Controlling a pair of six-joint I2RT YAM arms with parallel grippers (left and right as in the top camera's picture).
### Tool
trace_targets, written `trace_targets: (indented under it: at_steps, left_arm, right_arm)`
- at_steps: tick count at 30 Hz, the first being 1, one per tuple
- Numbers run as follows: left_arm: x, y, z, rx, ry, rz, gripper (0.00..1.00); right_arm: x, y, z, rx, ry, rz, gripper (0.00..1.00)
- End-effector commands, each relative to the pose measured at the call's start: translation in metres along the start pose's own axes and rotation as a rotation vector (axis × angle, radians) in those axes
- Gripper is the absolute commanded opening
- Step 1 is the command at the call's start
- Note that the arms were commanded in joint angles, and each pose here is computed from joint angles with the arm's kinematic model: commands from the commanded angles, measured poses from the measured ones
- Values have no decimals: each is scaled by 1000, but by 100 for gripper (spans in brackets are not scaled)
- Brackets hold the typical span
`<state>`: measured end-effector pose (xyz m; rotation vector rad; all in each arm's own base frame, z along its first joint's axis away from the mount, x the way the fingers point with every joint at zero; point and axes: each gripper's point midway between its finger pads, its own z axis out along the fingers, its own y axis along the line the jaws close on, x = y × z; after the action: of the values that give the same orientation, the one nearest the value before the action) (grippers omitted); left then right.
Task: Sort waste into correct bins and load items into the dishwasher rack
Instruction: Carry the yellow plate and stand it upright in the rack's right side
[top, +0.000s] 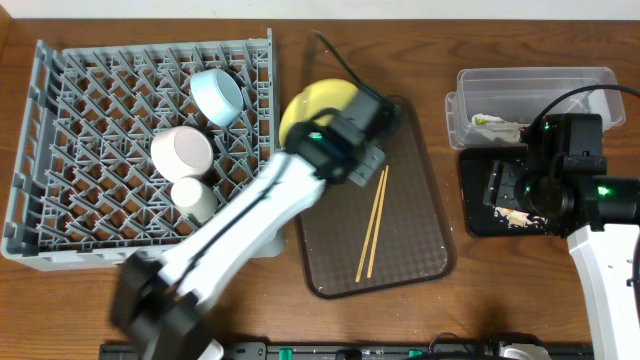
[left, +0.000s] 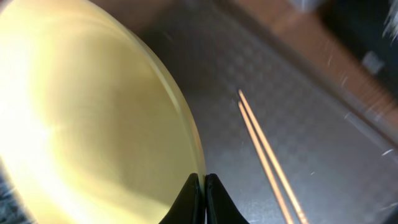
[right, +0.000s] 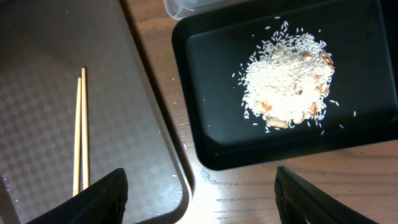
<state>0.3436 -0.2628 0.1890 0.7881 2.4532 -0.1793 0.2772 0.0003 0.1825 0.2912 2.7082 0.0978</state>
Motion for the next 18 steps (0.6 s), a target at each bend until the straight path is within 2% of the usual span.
trace_targets:
  at_steps: [1, 5, 9, 14, 18]
  left_arm:
    - [-19, 25, -43, 60, -100, -146, 6]
    - [-21, 55, -70, 236, -149, -340, 6]
    - [-22, 81, -89, 483, -193, -474, 6]
    - [-22, 113, -110, 740, -265, -588, 6]
    - [-21, 132, -117, 869, -305, -641, 6]
  right_arm:
    - [-3, -2, -2, 8, -11, 12, 73]
    - [-3, -2, -2, 7, -11, 12, 73]
    - [-3, -2, -2, 8, -11, 12, 73]
    - [-3, -2, -3, 7, -11, 12, 73]
    - [-3, -2, -2, 7, -11, 12, 73]
